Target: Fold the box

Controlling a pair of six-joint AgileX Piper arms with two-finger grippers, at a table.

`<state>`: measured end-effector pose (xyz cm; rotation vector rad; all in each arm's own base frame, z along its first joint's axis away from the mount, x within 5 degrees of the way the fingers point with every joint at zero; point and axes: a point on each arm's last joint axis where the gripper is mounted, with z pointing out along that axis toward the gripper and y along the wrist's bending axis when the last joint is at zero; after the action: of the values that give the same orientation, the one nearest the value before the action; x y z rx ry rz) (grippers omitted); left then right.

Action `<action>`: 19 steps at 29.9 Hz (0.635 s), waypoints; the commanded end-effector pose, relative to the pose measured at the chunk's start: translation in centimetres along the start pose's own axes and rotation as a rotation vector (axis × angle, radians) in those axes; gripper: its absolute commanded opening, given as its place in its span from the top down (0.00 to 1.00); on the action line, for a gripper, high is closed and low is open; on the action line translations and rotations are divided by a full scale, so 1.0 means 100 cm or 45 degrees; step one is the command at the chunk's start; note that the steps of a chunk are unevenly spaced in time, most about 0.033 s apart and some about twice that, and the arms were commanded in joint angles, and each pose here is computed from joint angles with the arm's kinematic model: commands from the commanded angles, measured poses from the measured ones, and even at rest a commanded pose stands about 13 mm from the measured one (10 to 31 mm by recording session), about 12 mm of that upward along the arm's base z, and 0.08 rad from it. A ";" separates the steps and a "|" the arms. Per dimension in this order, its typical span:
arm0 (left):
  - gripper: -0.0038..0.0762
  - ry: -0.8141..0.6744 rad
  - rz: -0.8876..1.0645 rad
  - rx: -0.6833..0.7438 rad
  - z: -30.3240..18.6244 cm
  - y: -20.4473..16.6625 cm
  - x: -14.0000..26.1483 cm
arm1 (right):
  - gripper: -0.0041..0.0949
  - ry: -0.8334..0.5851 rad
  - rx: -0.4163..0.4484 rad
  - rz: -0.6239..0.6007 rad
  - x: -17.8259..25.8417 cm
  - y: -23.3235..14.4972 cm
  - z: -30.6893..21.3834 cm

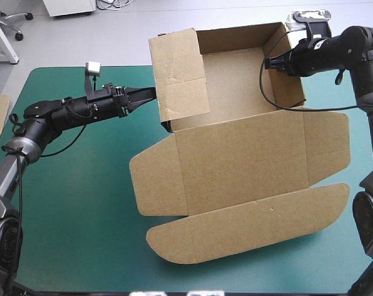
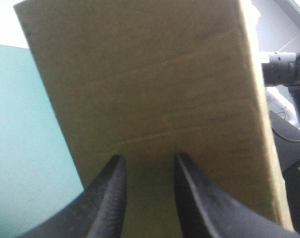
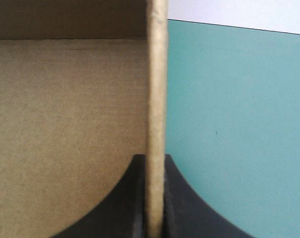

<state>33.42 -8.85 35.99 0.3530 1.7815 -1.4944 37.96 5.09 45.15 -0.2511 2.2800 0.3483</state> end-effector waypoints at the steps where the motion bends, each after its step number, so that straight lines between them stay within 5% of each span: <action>1: 0.63 -0.153 0.024 0.189 -0.004 -0.038 -0.023 | 0.99 -0.171 -0.026 0.004 -0.013 0.008 -0.033; 6: 0.45 -0.134 0.042 0.183 -0.004 -0.041 -0.026 | 0.99 -0.139 -0.026 0.015 -0.008 0.005 -0.025; 19: 0.40 -0.093 0.099 0.179 0.012 -0.058 -0.029 | 0.99 -0.121 -0.002 0.034 -0.005 0.002 -0.018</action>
<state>33.31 -10.52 38.37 0.4102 1.7332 -1.5137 38.40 5.05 43.58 -0.2401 2.3220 0.3462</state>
